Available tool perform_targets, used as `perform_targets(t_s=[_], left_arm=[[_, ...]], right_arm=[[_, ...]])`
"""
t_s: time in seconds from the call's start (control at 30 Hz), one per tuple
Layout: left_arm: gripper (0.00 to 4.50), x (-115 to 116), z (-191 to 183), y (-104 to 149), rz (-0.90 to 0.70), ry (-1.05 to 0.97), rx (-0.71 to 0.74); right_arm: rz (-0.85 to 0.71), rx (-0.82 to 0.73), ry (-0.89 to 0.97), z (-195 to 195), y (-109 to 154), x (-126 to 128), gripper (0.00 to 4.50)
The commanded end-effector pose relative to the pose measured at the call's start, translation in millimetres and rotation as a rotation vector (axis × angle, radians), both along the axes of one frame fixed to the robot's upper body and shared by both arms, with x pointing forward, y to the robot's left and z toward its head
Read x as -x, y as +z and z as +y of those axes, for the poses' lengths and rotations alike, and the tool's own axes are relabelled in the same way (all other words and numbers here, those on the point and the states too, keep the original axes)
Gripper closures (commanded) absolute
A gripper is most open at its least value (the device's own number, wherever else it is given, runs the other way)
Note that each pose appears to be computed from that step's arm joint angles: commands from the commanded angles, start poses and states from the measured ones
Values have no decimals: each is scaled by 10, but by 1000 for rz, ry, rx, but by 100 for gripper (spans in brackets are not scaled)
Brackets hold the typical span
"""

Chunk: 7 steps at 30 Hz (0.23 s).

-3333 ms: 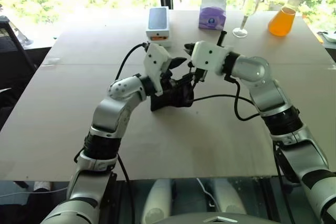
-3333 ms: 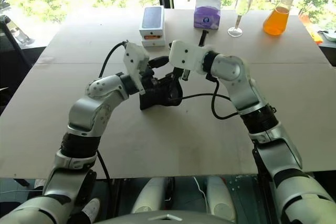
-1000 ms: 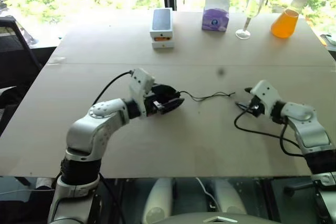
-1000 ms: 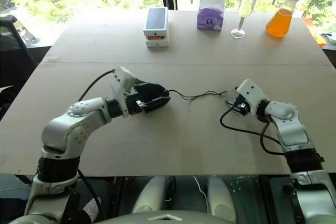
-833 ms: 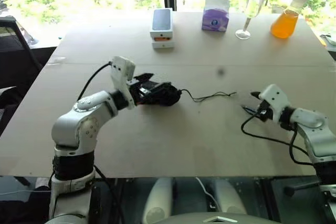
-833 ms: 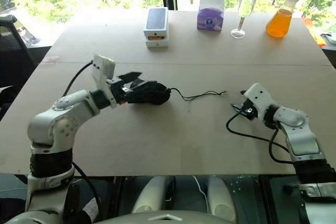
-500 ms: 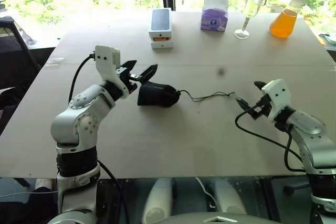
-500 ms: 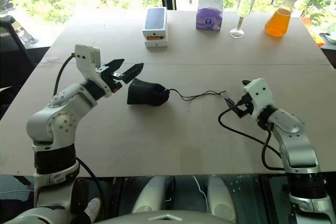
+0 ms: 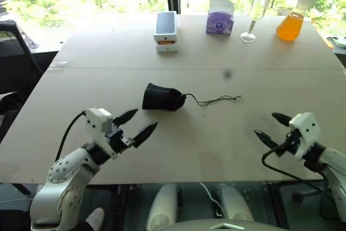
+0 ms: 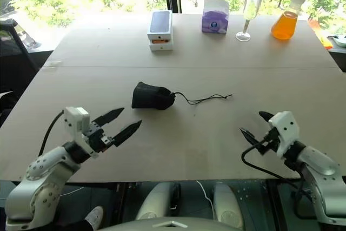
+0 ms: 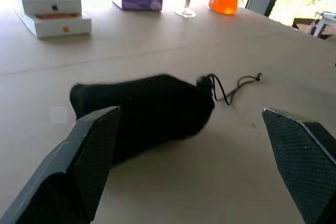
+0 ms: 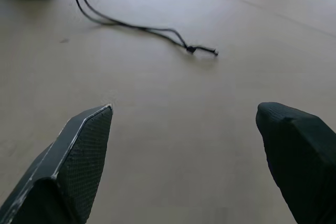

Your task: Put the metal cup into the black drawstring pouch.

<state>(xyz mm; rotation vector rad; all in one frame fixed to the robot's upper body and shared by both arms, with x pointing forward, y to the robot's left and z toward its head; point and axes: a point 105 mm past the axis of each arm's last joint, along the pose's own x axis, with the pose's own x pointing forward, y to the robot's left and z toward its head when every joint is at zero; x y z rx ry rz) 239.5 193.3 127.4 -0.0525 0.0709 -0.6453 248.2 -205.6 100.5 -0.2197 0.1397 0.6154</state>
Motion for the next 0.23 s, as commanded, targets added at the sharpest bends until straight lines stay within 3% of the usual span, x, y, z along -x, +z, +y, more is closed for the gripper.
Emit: perform_targets(t_s=[0.03,0.23], left_arm=[[0,81,30,118,-55,-28,-11],[0,133,133,58,-30,-23,-45]], right_arm=[[-67,-3,45,29,157,69,5],[-84,-32,34,47,193,67,5]])
